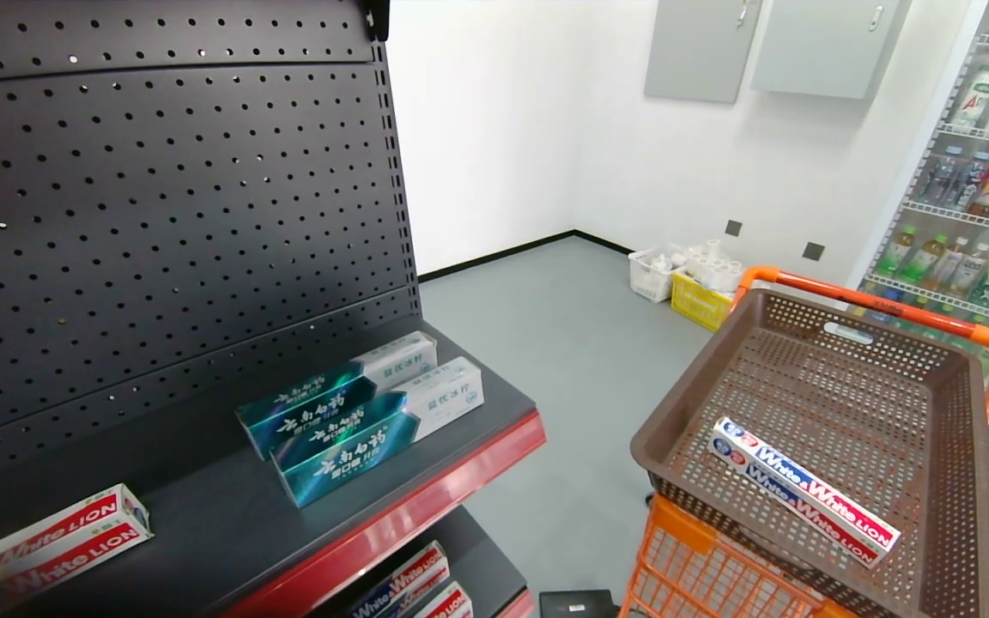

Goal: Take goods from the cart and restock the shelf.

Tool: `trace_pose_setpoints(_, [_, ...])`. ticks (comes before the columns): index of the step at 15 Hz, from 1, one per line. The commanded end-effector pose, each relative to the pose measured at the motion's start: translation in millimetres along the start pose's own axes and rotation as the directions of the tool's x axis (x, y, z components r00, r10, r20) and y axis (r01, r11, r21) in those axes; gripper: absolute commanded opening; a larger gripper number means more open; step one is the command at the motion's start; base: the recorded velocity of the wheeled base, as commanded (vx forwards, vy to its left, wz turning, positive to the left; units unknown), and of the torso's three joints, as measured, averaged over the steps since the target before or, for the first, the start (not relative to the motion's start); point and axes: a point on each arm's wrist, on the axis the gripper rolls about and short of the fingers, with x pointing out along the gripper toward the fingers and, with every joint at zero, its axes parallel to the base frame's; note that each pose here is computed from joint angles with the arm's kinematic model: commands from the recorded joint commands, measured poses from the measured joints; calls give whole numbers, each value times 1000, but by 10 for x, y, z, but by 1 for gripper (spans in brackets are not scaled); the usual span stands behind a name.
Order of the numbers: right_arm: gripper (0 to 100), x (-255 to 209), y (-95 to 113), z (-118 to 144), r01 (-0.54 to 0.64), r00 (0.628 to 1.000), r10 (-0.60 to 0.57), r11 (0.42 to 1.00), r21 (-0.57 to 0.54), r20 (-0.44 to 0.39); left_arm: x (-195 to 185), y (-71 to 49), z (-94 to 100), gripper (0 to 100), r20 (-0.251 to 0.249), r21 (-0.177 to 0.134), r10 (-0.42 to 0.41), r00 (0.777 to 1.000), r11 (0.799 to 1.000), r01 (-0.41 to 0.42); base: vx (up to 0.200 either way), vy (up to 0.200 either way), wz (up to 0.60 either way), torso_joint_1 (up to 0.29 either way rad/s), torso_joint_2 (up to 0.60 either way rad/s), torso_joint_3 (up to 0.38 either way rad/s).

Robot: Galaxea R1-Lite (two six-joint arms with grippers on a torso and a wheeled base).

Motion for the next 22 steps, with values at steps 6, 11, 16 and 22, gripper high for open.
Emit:
trace_pose_setpoints(6, [100,441,43,-29,-99,956,75,992,-73,-283,1,0,1,100,-1,1,1,1000,1000,-1,0,0,0,0,0,0])
trace_pose_setpoints(11, [100,962,-8,210,-52,906,-4,991,-120,-423,1,0,1,100,-1,1,1,1000,1000,-1,0,0,0,0,0,0])
trace_pose_setpoints(16, [100,1398,0,167,-187,838,84,972,-140,-539,1,0,1,100,-1,1,1,1000,1000,-1,0,0,0,0,0,0])
trace_pose_setpoints(22, [100,1846,-202,124,-313,779,130,928,-201,-614,1,0,1,100,-1,1,1,1000,1000,-1,0,0,0,0,0,0])
